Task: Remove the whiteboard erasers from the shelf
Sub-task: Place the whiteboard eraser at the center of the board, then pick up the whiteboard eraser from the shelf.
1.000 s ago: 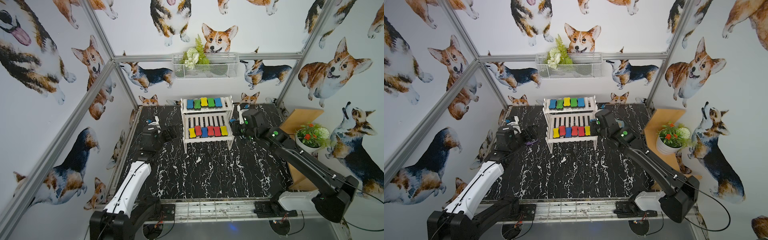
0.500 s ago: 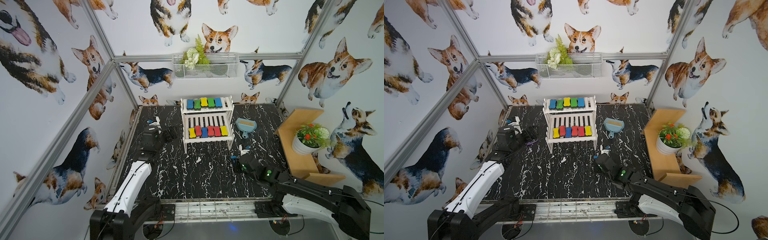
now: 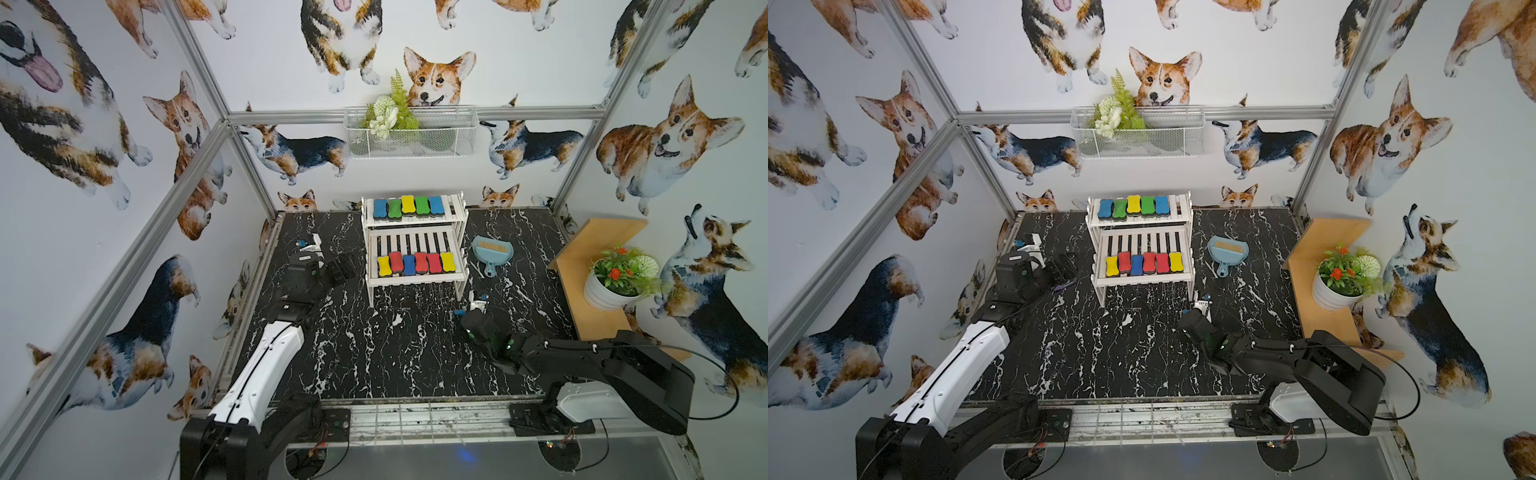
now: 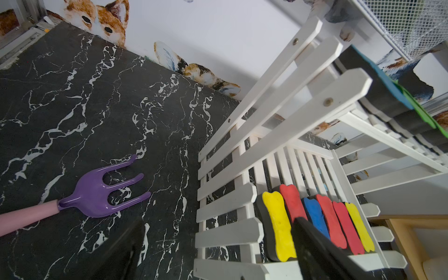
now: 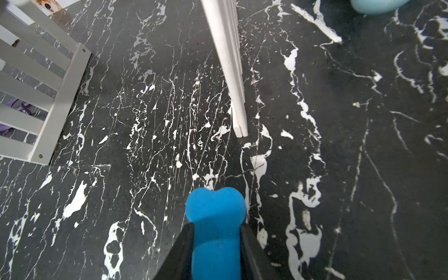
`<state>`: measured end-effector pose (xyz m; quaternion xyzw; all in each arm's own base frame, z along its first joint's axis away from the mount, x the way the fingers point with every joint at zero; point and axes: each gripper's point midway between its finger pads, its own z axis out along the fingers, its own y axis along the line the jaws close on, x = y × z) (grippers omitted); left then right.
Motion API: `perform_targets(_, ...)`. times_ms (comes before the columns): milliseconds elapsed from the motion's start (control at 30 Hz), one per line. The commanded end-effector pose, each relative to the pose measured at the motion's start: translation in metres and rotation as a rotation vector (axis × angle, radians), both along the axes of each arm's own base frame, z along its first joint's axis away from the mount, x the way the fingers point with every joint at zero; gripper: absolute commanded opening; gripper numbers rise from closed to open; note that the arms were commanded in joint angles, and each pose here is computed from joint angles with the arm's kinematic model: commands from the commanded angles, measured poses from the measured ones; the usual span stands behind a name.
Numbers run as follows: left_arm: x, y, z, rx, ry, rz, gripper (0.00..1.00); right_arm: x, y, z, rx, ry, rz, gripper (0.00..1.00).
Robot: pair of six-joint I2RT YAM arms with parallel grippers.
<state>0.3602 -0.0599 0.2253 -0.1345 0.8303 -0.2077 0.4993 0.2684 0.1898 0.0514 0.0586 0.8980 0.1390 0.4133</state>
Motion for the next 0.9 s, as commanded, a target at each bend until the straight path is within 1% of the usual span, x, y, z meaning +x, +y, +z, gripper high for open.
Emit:
perform_targets(0,0.001,-0.002,0.001,0.005,-0.010,-0.009,0.99,0.011,0.005,0.003,0.008,-0.035,-0.013,0.34)
perform_targets(133,0.000,-0.002,0.002,0.006,-0.011,-0.010,0.99,0.011,0.009,-0.009,-0.019,-0.004,0.005,0.39)
perform_targets(267,0.000,-0.003,0.001,0.010,-0.008,-0.013,1.00,0.011,0.009,-0.009,-0.021,-0.003,0.009,0.49)
perform_targets(367,0.000,-0.005,0.000,0.012,-0.001,-0.019,0.99,0.012,0.009,0.004,-0.020,-0.024,0.011,0.61)
perform_targets(433,0.000,-0.005,0.000,0.012,0.002,-0.021,1.00,0.012,0.008,0.020,-0.020,-0.036,0.015,0.62)
perform_targets(533,-0.001,-0.006,0.003,0.011,-0.005,-0.022,1.00,0.008,0.007,0.053,-0.012,-0.053,0.030,0.62)
perform_targets(633,-0.001,-0.006,0.005,0.011,-0.011,-0.023,0.99,0.006,0.013,0.106,0.023,-0.113,0.087,0.62)
perform_targets(700,-0.001,-0.006,0.005,0.010,-0.010,-0.026,0.99,0.008,0.016,0.143,0.015,-0.150,0.115,0.61)
perform_targets(800,-0.001,-0.008,0.004,0.009,-0.008,-0.031,0.99,0.021,0.025,0.203,-0.017,-0.211,0.156,0.59)
perform_targets(867,-0.001,-0.008,0.004,0.010,-0.009,-0.030,0.99,0.037,0.035,0.233,-0.045,-0.229,0.176,0.57)
